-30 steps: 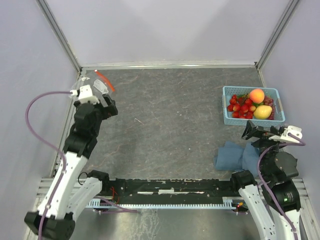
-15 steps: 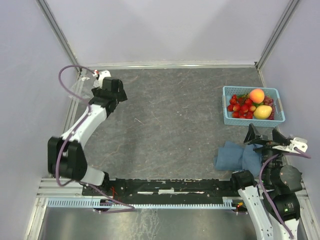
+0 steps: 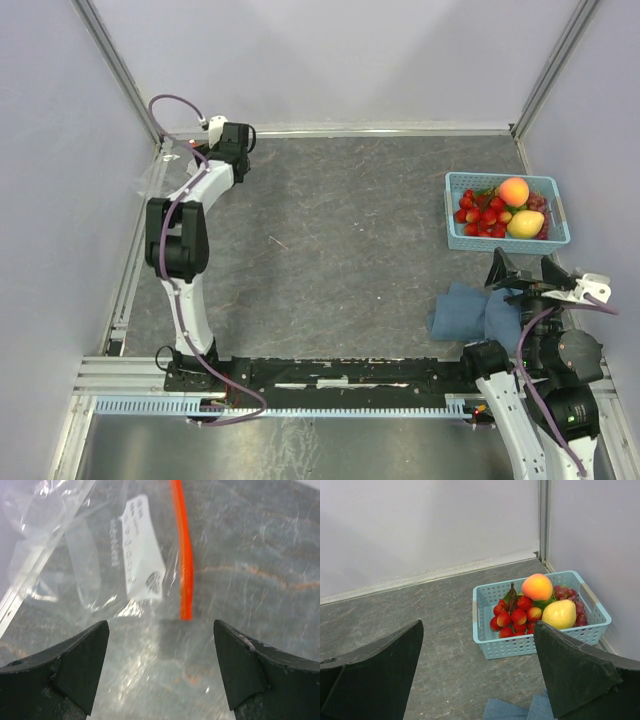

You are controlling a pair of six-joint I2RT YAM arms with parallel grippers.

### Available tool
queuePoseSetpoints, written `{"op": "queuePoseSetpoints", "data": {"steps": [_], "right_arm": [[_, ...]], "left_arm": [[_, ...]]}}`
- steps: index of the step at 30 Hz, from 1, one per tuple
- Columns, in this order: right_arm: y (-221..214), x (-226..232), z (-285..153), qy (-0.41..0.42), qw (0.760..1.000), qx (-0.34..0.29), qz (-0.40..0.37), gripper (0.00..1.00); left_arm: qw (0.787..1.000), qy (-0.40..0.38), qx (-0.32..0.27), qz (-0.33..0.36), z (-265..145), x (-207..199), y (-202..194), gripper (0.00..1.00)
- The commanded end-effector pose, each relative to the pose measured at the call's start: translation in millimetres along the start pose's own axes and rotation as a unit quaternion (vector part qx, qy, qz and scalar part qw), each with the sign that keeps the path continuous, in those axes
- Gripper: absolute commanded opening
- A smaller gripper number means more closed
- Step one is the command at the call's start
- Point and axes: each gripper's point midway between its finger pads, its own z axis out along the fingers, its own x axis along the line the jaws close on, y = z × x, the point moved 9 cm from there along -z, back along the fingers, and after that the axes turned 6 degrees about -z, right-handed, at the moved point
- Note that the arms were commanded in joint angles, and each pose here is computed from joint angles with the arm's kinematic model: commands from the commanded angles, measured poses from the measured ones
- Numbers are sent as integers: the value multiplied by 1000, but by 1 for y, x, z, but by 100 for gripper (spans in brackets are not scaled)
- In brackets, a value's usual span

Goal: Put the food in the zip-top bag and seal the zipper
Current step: Pick up the zipper food storage bag at the corner of the board.

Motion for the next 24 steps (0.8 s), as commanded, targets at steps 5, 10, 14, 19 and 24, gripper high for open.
{"op": "queuePoseSetpoints", "data": {"steps": [5, 10, 14, 19, 24], "right_arm": [[4, 5, 4, 24, 1000, -10, -8, 99], [2, 6, 7, 28, 1000, -1, -14, 99], [1, 8, 9, 32, 999, 3, -17, 99], [0, 8, 11, 34, 999, 10, -23, 99], [-1, 10, 12, 39, 999, 13, -25, 99]], "left_arm": [[996, 49, -49, 47, 48, -28, 30, 86], [994, 72, -45, 69, 76, -28, 25, 80], [993, 74, -43, 79, 88, -26, 23, 71], [991, 80, -37, 100, 102, -27, 17, 64], [990, 88, -35, 109, 109, -23, 15, 49]]}}
